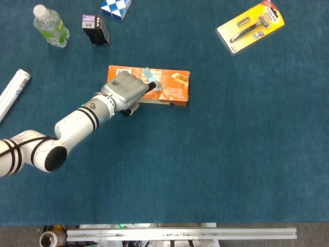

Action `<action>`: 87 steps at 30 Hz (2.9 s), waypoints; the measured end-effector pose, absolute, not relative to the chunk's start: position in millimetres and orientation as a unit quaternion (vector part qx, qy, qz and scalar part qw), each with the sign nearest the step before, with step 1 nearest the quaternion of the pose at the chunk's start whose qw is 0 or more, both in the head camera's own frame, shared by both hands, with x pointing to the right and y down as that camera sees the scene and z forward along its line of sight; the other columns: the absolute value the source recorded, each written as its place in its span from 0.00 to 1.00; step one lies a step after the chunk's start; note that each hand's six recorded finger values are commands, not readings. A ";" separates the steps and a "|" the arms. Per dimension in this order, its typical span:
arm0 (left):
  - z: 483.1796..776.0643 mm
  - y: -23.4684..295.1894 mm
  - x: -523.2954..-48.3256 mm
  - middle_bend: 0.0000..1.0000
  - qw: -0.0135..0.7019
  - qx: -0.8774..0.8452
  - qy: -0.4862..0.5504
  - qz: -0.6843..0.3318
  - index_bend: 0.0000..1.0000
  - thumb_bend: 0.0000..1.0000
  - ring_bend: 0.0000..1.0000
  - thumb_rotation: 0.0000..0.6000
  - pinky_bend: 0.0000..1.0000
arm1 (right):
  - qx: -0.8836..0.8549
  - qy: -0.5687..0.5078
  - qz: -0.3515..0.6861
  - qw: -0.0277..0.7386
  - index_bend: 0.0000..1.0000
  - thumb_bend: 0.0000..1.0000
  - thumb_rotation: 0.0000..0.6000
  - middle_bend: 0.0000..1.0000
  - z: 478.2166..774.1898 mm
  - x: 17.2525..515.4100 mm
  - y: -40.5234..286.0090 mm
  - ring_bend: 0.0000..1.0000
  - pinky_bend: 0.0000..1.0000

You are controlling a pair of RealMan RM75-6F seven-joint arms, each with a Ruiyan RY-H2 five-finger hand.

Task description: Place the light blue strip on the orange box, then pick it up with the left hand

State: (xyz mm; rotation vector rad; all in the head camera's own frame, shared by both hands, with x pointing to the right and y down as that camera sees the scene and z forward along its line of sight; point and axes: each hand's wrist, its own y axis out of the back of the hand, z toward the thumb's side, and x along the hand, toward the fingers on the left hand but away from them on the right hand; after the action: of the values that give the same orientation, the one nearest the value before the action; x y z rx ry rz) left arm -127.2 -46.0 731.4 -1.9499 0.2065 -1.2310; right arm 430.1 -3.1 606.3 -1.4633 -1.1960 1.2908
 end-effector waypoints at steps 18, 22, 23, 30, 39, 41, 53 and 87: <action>736.5 -44.1 -123.6 1.00 0.401 -0.768 0.074 -0.495 0.10 0.83 1.00 1.00 0.99 | -0.578 -0.483 0.514 0.410 0.23 0.36 1.00 0.87 603.1 438.7 -0.2 1.00 1.00; 733.6 -41.7 -122.9 1.00 0.404 -0.768 0.073 -0.492 0.10 0.83 1.00 1.00 0.99 | -0.578 -0.484 0.514 0.410 0.23 0.36 1.00 0.87 603.3 439.3 0.1 1.00 1.00; 733.7 -41.2 -122.8 1.00 0.405 -0.767 0.072 -0.492 0.10 0.83 1.00 1.00 0.99 | -0.579 -0.484 0.514 0.409 0.23 0.36 1.00 0.87 603.3 439.3 0.2 1.00 1.00; 738.6 -39.3 -122.1 1.00 0.404 -0.766 0.065 -0.496 0.10 0.83 1.00 1.00 0.99 | -0.577 -0.486 0.514 0.409 0.23 0.36 1.00 0.87 602.4 441.5 0.8 1.00 1.00; 731.4 -38.9 -126.9 1.00 0.405 -0.766 0.072 -0.494 0.10 0.83 1.00 1.00 0.99 | -0.579 -0.487 0.510 0.409 0.23 0.36 1.00 0.87 602.4 439.2 0.2 1.00 1.00; 731.6 -37.5 -127.5 1.00 0.407 -0.765 0.070 -0.494 0.10 0.83 1.00 1.00 0.99 | -0.581 -0.486 0.509 0.410 0.23 0.36 1.00 0.87 602.8 437.9 0.2 1.00 1.00; 733.1 -34.7 -126.8 1.00 0.406 -0.766 0.067 -0.495 0.10 0.83 1.00 1.00 0.99 | -0.577 -0.489 0.510 0.411 0.23 0.36 1.00 0.87 598.9 440.1 2.1 1.00 1.00; 735.7 -33.8 -128.2 0.99 0.404 -0.764 0.065 -0.499 0.10 0.83 1.00 1.00 0.99 | -0.576 -0.490 0.511 0.407 0.23 0.36 1.00 0.87 600.3 443.1 4.5 1.00 1.00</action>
State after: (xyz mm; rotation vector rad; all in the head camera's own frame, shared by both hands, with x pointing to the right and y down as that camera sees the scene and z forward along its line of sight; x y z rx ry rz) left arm -128.2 -33.8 735.7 -1.9294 0.1644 -1.2602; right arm 443.1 4.5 600.3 -1.4528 -1.2367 1.2896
